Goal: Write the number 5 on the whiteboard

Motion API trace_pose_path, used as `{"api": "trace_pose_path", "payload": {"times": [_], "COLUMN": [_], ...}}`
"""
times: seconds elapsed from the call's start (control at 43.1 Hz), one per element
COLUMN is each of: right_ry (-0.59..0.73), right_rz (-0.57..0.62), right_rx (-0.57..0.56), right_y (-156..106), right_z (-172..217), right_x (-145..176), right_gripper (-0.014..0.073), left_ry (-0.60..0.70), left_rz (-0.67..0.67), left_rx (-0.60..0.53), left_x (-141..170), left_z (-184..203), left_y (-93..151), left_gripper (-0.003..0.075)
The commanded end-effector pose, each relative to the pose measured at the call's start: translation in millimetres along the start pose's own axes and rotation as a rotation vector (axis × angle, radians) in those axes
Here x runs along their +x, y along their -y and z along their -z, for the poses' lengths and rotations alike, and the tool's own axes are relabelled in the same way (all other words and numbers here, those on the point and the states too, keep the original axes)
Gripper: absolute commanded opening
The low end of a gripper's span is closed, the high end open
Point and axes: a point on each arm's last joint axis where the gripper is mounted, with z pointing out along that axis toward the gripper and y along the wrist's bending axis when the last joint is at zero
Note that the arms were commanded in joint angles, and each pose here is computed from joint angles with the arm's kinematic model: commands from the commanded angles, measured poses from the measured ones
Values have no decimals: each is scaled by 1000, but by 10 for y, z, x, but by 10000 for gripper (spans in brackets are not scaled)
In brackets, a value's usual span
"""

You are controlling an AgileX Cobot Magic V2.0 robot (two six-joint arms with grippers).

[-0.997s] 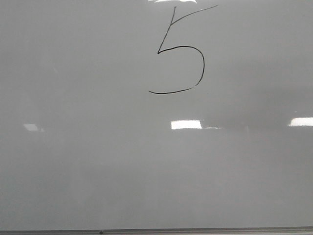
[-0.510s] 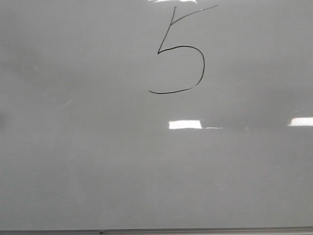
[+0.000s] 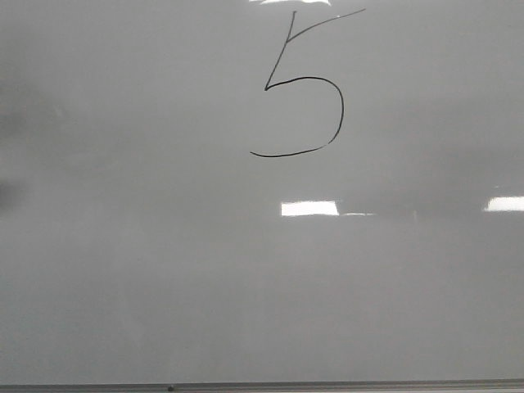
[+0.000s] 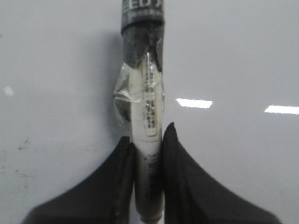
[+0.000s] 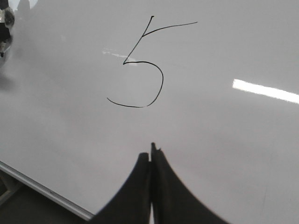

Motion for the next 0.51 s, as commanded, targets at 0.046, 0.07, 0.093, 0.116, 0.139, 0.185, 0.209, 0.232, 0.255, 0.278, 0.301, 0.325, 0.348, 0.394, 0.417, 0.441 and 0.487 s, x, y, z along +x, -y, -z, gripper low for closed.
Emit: {"api": "trace_pose_path", "payload": {"times": [0.046, 0.07, 0.093, 0.116, 0.139, 0.185, 0.209, 0.232, 0.255, 0.278, 0.301, 0.325, 0.348, 0.394, 0.417, 0.441, 0.487], "right_ry": [101, 101, 101, 101, 101, 101, 101, 101, 101, 101, 101, 101, 101, 101, 101, 101, 101], "right_rz": [-7, -7, -7, -7, -7, -7, -7, -7, -7, -7, -7, -7, -7, -7, -7, -7, -7], "right_rx": [22, 22, 22, 22, 22, 22, 22, 22, 22, 22, 22, 22, 22, 22, 22, 22, 22], "right_y": [18, 18, 18, 18, 18, 18, 18, 18, 18, 18, 18, 18, 18, 18, 18, 18, 18], "right_z": [23, 23, 23, 23, 23, 23, 23, 23, 23, 23, 23, 23, 23, 23, 23, 23, 23], "right_x": [-155, -155, -155, -155, -155, -155, -155, -155, -155, -155, -155, -155, -155, -155, -155, -155, -155], "right_gripper": [-71, -71, -71, -71, -71, -71, -71, -71, -71, -71, -71, -71, -71, -71, -71, -71, -71], "left_ry": [112, 112, 112, 112, 112, 115, 115, 117, 117, 119, 121, 124, 129, 131, 131, 131, 131], "left_rz": [-4, -4, -4, -4, -4, -6, -6, -6, -6, -6, -7, -12, -17, -34, -36, -39, -39], "left_rx": [21, 21, 21, 21, 21, 21, 21, 22, 22, 22, 23, 23, 24, 23, 23, 23, 23], "left_x": [-193, -193, -193, -193, -193, -195, -195, -197, -197, -198, -201, -203, -207, -209, -209, -209, -209], "left_z": [-13, -13, -13, -13, -13, -13, -13, -13, -13, -12, -12, -12, -11, -11, -11, -11, -11], "left_y": [30, 30, 30, 30, 30, 31, 31, 31, 31, 32, 32, 33, 34, 34, 34, 34, 34], "left_gripper": [239, 266, 301, 325, 347, 388, 403, 415, 426, 430, 435, 434, 434, 434, 434, 434, 434]}}
